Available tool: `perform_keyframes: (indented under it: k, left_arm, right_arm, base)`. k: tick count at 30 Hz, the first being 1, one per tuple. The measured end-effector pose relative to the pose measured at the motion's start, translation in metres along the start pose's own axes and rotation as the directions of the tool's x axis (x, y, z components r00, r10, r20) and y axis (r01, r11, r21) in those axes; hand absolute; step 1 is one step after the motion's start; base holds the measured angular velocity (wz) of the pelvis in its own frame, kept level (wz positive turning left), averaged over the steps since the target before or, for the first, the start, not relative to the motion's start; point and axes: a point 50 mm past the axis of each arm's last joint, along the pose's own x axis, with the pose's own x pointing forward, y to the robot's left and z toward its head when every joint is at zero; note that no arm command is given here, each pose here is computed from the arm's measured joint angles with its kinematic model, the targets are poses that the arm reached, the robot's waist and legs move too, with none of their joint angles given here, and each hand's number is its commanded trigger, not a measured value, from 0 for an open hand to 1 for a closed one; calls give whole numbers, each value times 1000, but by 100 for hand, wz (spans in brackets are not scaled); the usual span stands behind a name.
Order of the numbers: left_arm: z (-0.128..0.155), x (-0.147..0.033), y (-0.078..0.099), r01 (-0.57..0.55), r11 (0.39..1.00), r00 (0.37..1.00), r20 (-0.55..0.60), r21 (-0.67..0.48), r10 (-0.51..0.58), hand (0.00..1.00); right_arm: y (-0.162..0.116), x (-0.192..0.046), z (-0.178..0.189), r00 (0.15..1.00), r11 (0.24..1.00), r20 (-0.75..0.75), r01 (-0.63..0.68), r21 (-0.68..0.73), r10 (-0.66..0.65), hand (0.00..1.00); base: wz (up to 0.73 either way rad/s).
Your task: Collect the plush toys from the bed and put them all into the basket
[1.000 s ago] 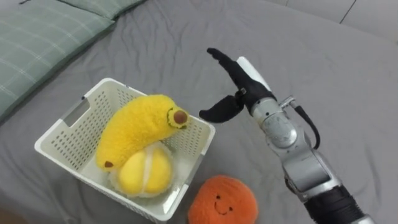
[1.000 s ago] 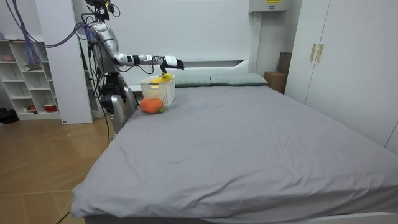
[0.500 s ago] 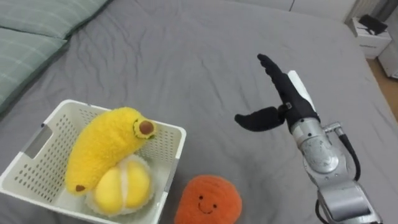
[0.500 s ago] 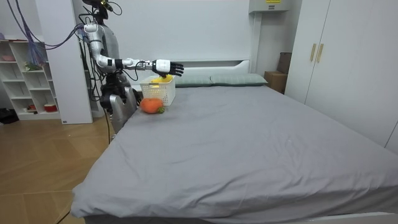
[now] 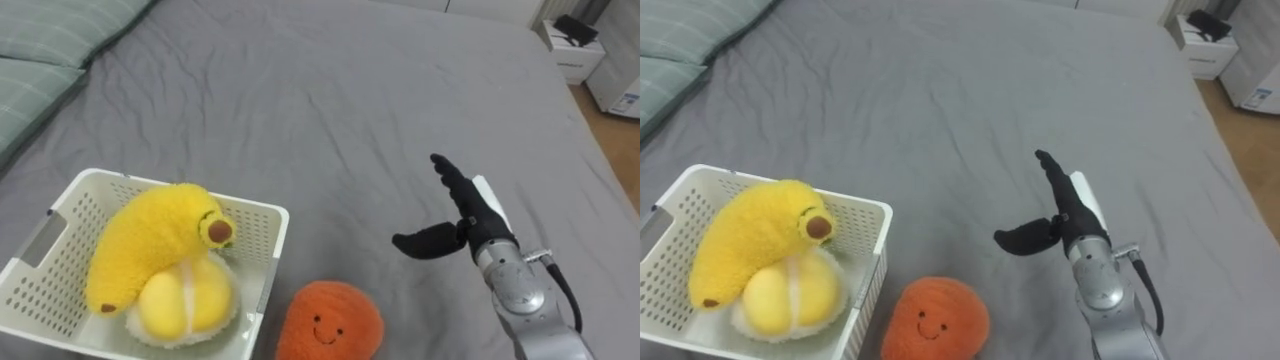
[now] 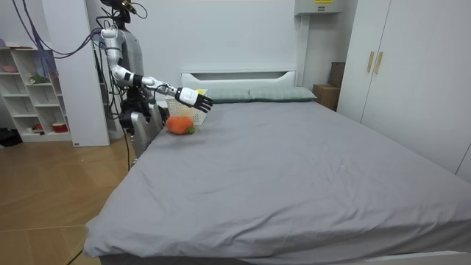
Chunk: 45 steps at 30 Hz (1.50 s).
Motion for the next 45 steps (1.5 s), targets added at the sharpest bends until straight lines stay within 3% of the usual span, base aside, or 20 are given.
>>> perform_keyframes:
  k: [10, 16, 31, 32, 33, 34, 35, 36, 37, 45]
  left_arm:
    - [0, -1, -4, -6, 1000, 1000, 8, 8, 5, 0]
    - [2, -2, -9, 5, 1000, 1000, 18, 15, -6, 0]
    - [6, -3, -16, 34, 999, 998, 51, 43, -36, 0]
    - [6, -3, -16, 36, 998, 998, 52, 42, -38, 0]
    - [6, -3, -16, 38, 998, 998, 52, 42, -40, 0]
    - [5, -3, -16, 39, 998, 998, 50, 42, -41, 0]
    - [4, -3, -16, 39, 998, 998, 49, 43, -41, 0]
    - [4, -3, -16, 40, 998, 998, 48, 43, -42, 0]
    - [4, -3, -16, 41, 998, 998, 48, 42, -43, 0]
    - [4, -3, -16, 43, 998, 998, 48, 44, -45, 0]
  right_arm:
    - [37, -6, -14, 981, 980, -60, -189, -56, 185, 0]
    - [64, -12, -39, 930, 938, -190, -334, -88, 314, 0]
    - [84, -17, -53, 852, 870, -271, -485, -90, 447, 0]
    - [84, -17, -53, 852, 869, -272, -485, -92, 447, 3]
    - [84, -16, -53, 853, 870, -270, -485, -94, 447, 13]
    - [83, -15, -51, 853, 868, -266, -487, -95, 449, 30]
    - [83, -15, -51, 852, 867, -265, -490, -95, 452, 58]
    - [83, -15, -50, 850, 865, -265, -492, -95, 455, 75]
    - [84, -15, -50, 849, 864, -265, -495, -95, 458, 100]
    - [87, -11, -43, 852, 859, -250, -499, -119, 460, 100]
  base:
    - [0]
    - [0]
    - [3]
    - [0]
    - [0]
    - [0]
    - [0]
    - [0]
    - [0]
    - [0]
